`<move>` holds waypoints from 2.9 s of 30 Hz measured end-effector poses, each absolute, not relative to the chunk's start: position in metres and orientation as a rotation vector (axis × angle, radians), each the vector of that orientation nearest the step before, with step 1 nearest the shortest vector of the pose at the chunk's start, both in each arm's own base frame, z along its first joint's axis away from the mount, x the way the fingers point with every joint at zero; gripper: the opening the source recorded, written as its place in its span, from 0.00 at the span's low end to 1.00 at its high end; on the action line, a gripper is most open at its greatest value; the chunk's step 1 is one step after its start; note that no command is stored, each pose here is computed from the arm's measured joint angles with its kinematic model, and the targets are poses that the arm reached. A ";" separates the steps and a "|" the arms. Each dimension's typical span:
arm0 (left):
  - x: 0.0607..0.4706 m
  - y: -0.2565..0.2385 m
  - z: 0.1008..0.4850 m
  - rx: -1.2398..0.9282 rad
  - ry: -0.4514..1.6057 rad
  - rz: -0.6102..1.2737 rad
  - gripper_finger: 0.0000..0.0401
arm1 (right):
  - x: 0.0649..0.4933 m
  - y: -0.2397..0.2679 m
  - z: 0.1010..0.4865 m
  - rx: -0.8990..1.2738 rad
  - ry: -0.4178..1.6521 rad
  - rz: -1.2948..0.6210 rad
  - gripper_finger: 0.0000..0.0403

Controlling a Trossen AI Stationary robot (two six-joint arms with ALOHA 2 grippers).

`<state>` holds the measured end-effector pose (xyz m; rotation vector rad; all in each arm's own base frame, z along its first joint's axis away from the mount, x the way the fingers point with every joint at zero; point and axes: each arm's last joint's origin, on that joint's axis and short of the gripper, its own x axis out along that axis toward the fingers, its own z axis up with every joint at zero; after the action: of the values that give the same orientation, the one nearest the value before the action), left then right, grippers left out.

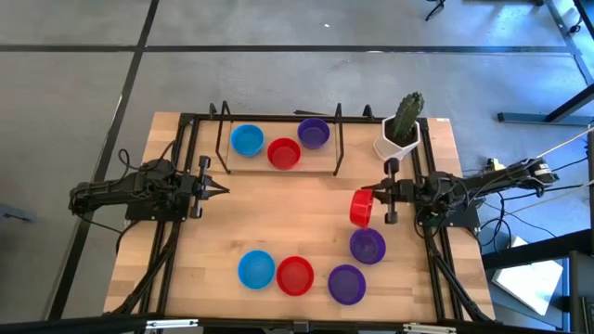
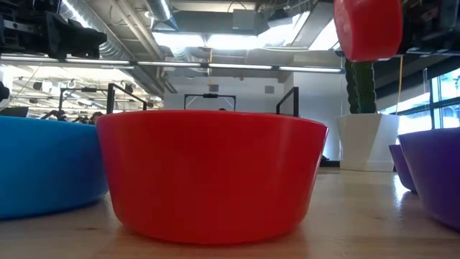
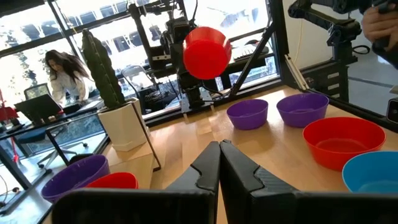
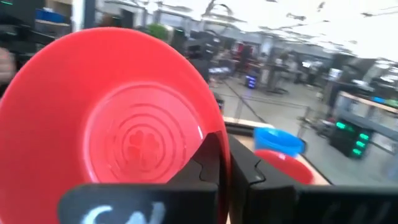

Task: Pick & Place Mini bowls
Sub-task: Stack the red bowl on top of the red bowls on the shelf

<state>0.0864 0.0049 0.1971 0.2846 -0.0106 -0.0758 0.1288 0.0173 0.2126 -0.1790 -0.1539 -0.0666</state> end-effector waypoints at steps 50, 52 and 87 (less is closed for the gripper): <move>0.087 0.006 0.197 0.280 -0.003 -0.052 0.01 | 0.408 -0.130 0.374 -0.203 0.833 -0.393 0.01; 0.087 0.006 0.197 0.280 -0.002 -0.051 0.01 | 0.417 -0.144 0.364 -0.182 0.895 -0.393 0.01; 0.087 0.006 0.196 0.282 0.002 -0.051 0.01 | 0.451 -0.193 0.279 -0.055 1.088 -0.263 0.08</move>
<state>0.0866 0.0057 0.1963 0.2818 0.0021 -0.0510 0.4505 -0.1932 0.2789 -0.0547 1.0882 -0.2630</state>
